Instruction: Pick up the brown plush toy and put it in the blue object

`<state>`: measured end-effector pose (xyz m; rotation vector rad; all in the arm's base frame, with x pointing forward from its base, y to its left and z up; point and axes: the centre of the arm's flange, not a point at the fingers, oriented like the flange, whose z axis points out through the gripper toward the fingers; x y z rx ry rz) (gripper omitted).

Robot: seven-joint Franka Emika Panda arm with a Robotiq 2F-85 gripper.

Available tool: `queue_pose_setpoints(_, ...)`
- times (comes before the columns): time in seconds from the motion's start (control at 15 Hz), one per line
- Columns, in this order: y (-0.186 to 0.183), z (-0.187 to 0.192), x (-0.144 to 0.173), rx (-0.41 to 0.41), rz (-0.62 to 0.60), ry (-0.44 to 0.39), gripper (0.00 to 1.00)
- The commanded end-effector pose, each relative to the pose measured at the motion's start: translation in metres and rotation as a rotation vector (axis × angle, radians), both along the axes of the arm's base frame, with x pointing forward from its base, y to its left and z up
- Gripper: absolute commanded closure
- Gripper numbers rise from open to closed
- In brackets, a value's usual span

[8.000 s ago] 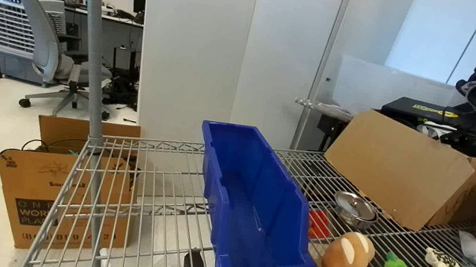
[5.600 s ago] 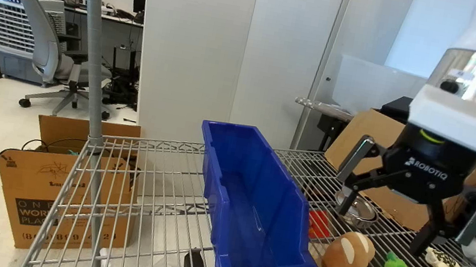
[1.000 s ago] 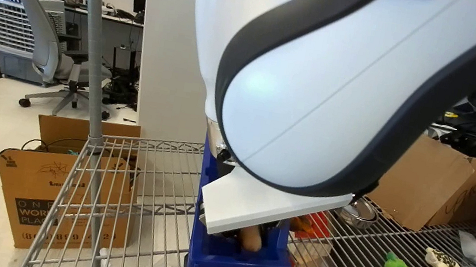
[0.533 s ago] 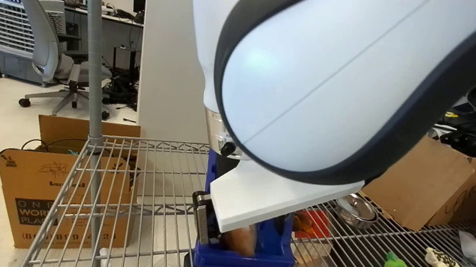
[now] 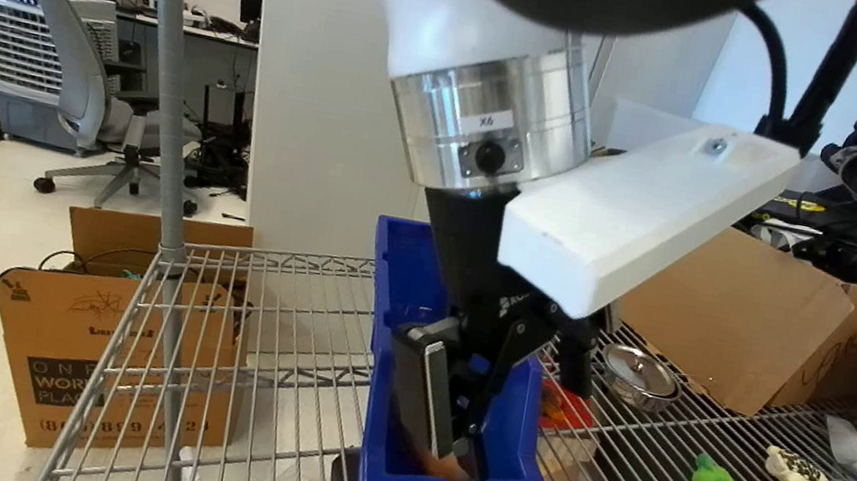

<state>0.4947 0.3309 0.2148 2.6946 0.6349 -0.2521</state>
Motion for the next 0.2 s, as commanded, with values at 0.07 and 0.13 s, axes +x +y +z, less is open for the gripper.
queue_pose_setpoints(0.07,-0.0049,0.0095,-0.0081,-0.008,-0.006,0.030,0.00)
queue_pose_setpoints(0.13,-0.0070,0.0116,-0.0098,-0.008,-0.007,0.034,0.00)
